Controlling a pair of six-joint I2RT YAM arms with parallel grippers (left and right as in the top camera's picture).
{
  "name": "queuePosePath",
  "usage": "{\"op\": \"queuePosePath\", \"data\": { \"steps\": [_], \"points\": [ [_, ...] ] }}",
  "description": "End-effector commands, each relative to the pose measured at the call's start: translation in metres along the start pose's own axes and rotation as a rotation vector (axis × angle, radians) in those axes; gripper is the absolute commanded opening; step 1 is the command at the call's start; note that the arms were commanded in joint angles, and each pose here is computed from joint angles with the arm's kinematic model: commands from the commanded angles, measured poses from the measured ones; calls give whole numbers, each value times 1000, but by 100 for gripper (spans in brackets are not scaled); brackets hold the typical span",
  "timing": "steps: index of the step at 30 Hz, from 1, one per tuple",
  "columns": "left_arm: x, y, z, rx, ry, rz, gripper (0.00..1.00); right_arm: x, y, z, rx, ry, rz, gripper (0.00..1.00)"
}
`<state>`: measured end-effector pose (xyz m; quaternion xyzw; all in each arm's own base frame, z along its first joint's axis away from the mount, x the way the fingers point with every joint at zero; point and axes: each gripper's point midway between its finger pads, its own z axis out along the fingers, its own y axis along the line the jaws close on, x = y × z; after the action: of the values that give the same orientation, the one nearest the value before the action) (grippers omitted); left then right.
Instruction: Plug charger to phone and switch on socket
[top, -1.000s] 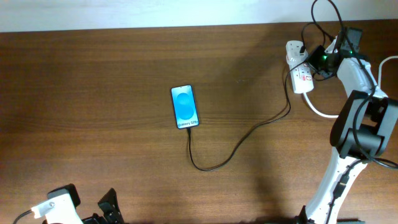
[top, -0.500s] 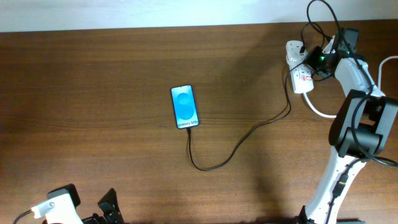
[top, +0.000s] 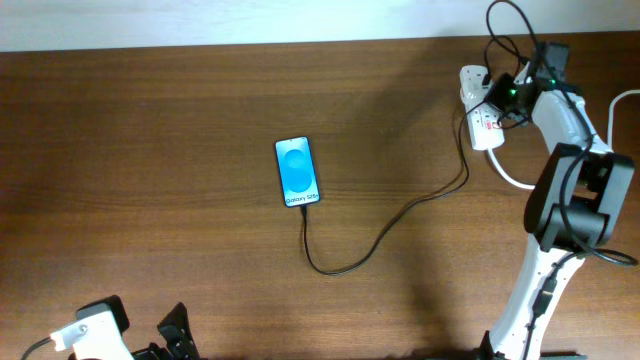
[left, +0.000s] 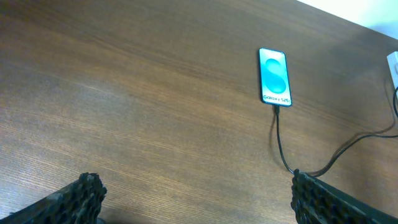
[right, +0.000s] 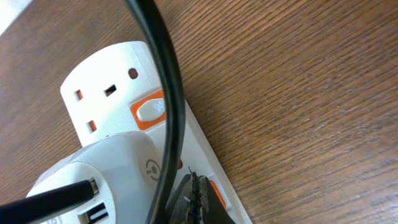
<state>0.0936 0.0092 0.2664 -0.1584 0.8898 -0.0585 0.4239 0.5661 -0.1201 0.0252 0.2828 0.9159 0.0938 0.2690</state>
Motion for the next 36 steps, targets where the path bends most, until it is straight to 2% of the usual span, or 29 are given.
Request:
{"op": "queuePosePath", "data": {
  "steps": [1, 13, 22, 25, 29, 33, 36],
  "points": [
    [-1, 2, -1, -9, -7, 12, 99, 75, 21, 39, -7, 191, -65, 4],
    [-1, 2, -1, -9, -7, 12, 99, 105, 46, 38, -49, 274, -118, 4],
    [-1, 2, -1, -9, -7, 12, 99, 112, 38, 35, 8, 300, -95, 4],
    [-1, 2, -1, -9, -7, 12, 99, 88, 20, 22, 140, 228, -97, 4],
    [-1, 2, -1, -9, -7, 12, 99, 44, 6, -15, 187, 139, -53, 4],
    [-1, 2, -1, -9, -7, 12, 99, -3, -32, -76, 279, 47, 21, 4],
    [-1, 2, -1, -9, -7, 12, 99, -24, -56, -126, 320, -7, 72, 4]
  ]
}}
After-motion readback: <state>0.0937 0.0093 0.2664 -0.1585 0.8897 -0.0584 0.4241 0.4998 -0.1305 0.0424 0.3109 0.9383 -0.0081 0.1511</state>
